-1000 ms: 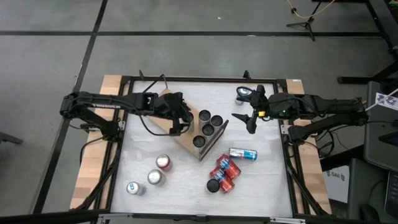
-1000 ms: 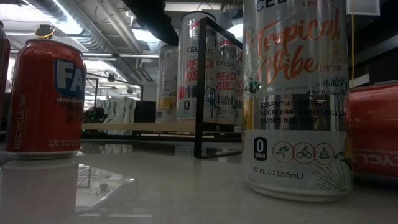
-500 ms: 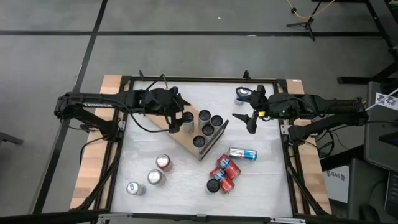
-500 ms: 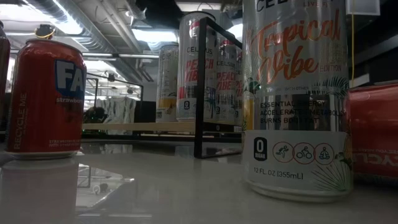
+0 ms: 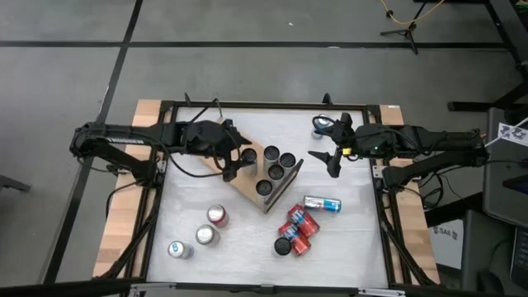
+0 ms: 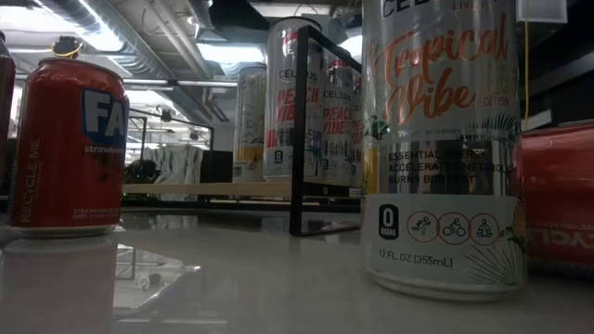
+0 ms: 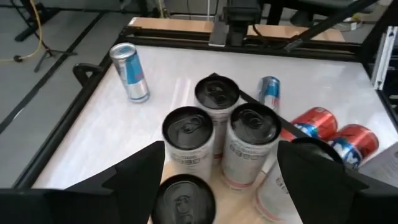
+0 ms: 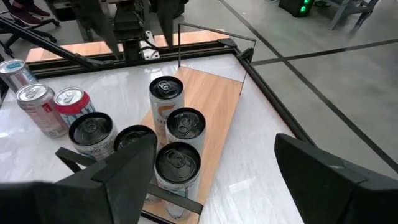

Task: Place canned beverage on shelf
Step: Put the top white-yellow soda can on the shelf aligned with the other white-yellow soda can

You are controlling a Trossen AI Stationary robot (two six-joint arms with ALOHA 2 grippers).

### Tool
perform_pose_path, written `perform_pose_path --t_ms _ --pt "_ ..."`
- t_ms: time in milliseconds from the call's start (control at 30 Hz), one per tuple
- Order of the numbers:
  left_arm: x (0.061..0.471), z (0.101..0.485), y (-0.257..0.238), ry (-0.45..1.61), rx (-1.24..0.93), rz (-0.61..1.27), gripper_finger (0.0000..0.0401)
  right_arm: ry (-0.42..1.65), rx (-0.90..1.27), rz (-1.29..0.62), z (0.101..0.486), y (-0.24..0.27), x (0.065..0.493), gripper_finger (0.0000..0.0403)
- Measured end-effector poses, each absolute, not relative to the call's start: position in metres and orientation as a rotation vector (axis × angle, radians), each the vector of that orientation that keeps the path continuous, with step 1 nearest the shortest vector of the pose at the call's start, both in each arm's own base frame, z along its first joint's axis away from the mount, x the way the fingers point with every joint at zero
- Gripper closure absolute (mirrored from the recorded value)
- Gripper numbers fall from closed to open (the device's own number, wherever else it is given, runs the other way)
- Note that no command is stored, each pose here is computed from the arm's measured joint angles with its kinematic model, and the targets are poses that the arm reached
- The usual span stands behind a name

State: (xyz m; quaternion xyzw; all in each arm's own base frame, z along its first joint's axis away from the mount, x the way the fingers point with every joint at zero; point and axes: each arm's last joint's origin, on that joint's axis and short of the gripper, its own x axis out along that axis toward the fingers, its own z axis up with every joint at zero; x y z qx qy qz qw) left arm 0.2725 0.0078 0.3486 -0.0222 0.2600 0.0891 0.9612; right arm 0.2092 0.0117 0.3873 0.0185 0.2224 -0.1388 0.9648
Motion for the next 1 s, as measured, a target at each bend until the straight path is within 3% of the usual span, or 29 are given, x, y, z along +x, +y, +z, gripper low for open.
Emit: perform_pose_path --t_ms 200,367,1000 --pt "0.271 0.349 0.0 0.481 -0.154 0.375 0.0097 0.45 0.037 -0.28 0.387 0.012 0.209 0.0079" --pt "0.272 0.347 -0.012 0.468 -0.179 0.434 0.0097 0.45 0.037 -0.28 0.387 0.012 0.209 0.0079" --pt "0.307 0.299 -0.028 0.482 -0.21 0.757 0.0097 0.45 0.037 -0.28 0.387 0.012 0.209 0.0079"
